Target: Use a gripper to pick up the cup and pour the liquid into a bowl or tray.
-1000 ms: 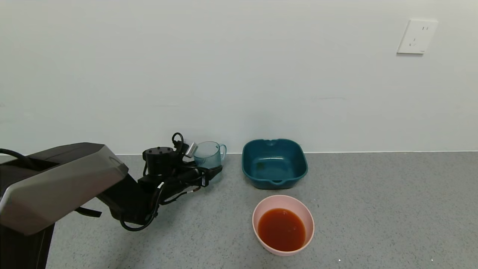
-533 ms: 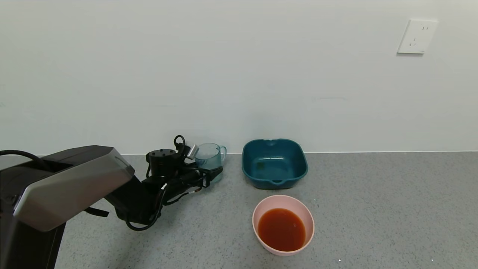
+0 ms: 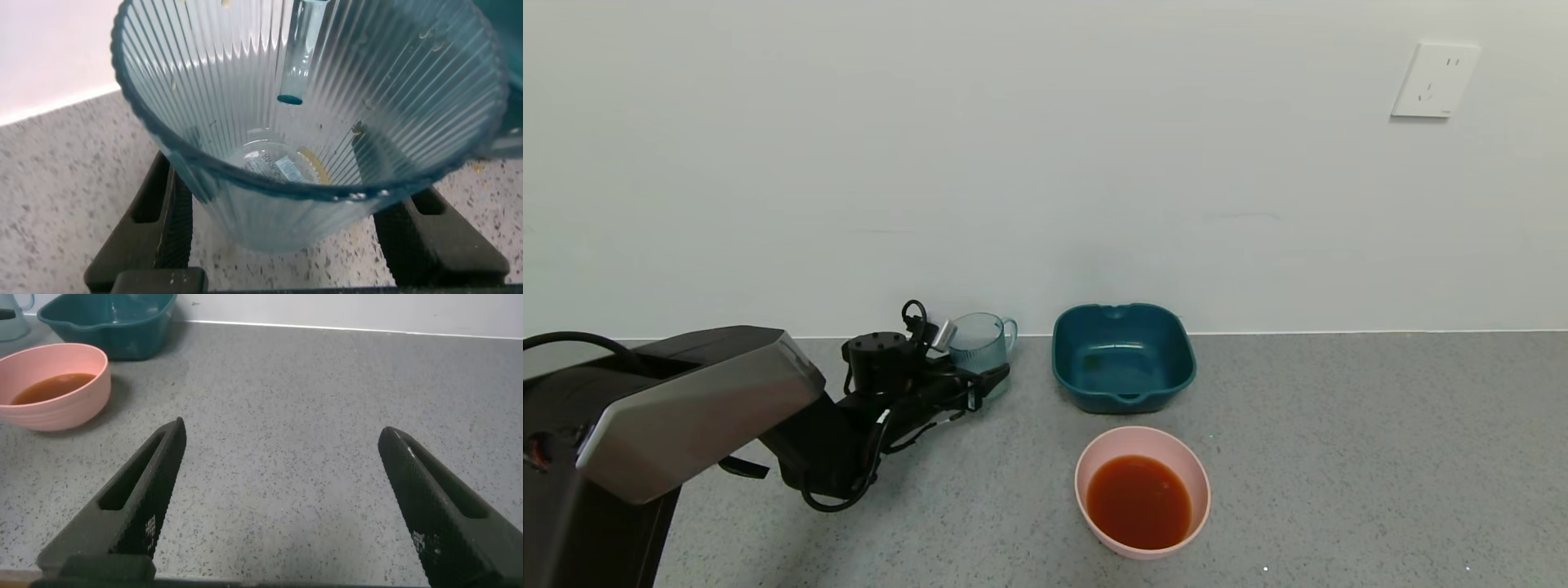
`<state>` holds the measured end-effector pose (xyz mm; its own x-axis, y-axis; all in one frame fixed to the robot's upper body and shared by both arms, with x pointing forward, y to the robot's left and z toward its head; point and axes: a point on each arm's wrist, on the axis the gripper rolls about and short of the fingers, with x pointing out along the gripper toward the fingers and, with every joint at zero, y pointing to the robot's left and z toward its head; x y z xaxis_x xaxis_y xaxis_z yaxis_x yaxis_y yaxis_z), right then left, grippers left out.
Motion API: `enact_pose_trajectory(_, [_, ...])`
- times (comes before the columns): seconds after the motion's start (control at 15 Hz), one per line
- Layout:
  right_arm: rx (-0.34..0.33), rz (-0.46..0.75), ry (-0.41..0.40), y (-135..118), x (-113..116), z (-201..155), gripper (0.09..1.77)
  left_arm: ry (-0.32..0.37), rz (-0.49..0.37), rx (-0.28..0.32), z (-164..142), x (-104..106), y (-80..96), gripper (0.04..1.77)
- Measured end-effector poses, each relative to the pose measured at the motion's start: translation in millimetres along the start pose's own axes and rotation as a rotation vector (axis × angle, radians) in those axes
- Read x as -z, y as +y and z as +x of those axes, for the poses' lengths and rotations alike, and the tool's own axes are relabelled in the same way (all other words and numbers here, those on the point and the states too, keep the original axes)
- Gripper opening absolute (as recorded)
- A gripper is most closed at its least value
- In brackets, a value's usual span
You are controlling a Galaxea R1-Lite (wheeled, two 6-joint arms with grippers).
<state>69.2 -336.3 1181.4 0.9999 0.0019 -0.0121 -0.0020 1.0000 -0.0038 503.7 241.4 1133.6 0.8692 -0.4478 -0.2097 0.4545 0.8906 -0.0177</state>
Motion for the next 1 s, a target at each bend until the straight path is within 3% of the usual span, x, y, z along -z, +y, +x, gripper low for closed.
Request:
enact_pose_trajectory(0.07, [0.000,0.000,0.000,0.0,0.0,0.0,1.71,-0.024,0.007,-0.002,0.1,0.0,0.1,1.26])
enact_pose_trajectory(1.0, [0.001,0.000,0.000,0.0,0.0,0.0,1.71,0.010,0.005,0.007,2.1,19.1,-4.4,1.26])
